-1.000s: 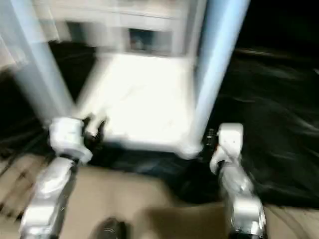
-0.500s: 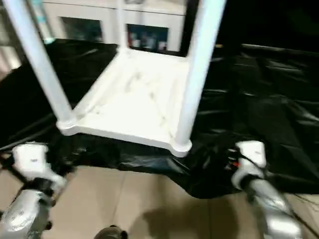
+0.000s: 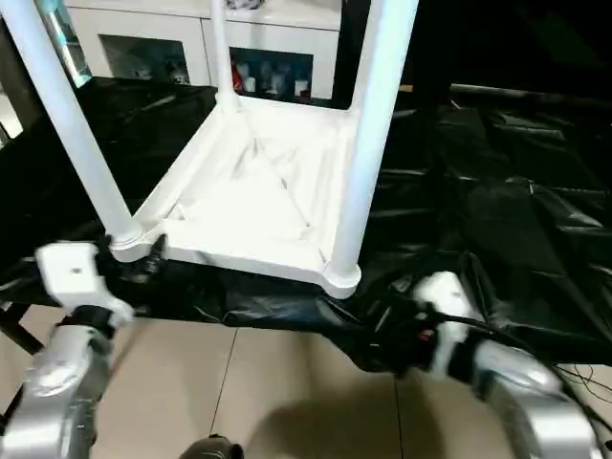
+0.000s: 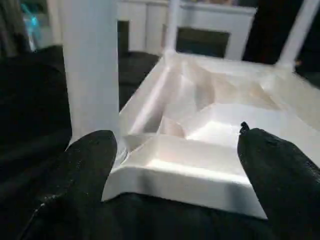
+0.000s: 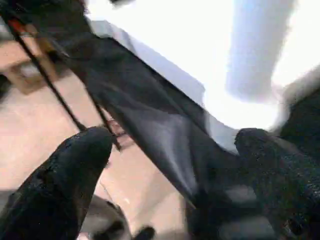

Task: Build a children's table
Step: Flip table

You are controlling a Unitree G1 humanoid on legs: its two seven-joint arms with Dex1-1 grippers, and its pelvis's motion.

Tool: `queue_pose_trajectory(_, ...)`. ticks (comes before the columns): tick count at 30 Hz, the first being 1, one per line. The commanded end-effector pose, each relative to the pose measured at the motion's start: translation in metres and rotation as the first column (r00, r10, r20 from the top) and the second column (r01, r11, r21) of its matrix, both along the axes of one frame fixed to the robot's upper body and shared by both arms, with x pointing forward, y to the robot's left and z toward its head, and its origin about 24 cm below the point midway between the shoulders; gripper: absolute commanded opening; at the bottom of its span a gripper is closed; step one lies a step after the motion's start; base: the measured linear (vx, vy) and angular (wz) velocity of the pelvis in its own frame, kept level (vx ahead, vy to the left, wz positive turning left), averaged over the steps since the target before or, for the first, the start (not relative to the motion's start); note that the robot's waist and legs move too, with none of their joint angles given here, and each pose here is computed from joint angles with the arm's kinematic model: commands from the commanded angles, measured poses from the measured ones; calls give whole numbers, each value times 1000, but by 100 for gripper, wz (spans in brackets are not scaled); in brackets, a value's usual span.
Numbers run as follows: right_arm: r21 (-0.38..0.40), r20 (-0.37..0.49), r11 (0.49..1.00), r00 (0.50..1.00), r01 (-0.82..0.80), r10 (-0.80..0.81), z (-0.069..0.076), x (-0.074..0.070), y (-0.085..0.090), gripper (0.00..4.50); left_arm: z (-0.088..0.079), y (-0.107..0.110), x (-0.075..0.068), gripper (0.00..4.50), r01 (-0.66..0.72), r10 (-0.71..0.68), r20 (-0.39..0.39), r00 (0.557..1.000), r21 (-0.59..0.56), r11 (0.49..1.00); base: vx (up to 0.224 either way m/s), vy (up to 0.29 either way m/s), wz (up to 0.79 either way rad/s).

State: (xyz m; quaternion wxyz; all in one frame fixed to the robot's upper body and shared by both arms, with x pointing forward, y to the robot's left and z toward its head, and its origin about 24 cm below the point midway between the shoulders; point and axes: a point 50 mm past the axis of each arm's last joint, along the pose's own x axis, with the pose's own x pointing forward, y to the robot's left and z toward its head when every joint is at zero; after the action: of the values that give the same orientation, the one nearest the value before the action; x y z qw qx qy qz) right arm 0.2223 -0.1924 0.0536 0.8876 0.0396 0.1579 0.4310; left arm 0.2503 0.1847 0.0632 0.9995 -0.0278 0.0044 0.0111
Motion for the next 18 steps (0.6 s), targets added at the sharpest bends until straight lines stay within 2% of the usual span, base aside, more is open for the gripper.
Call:
queue_pose_trajectory(1,13,29,999,998,-48,47,8,5,12,450,2,-1,9,443,-36,36,-3,999,9,999,0,0,0)
queue_pose_trajectory(3,22,38,998,997,-65,65,8,9,20,450,3,2,15,443,-68,68,0,998,4,998,0,0,0)
queue_pose_trajectory(5,59,51,991,992,-121,118,9,16,42,450,10,13,33,443,-132,133,27,991,-11,991,0,0,0)
queue_pose_trajectory(9,64,62,984,984,-169,165,5,24,63,450,17,26,46,443,-173,173,50,984,-10,985,0,0,0)
queue_pose_trajectory(12,67,74,981,981,-184,178,6,30,76,450,24,29,51,443,-202,202,75,977,-4,979,0,0,0)
queue_pose_trajectory(14,68,78,979,979,-192,186,7,32,79,450,28,30,52,443,-216,216,87,973,-6,976,0,0,0)
queue_pose_trajectory(16,61,76,980,980,-187,182,5,38,81,450,29,20,55,443,-201,202,107,973,-19,979,0,0,0)
queue_pose_trajectory(18,35,74,984,982,-176,173,2,41,78,450,26,10,49,443,-180,182,111,977,-27,983,0,0,0)
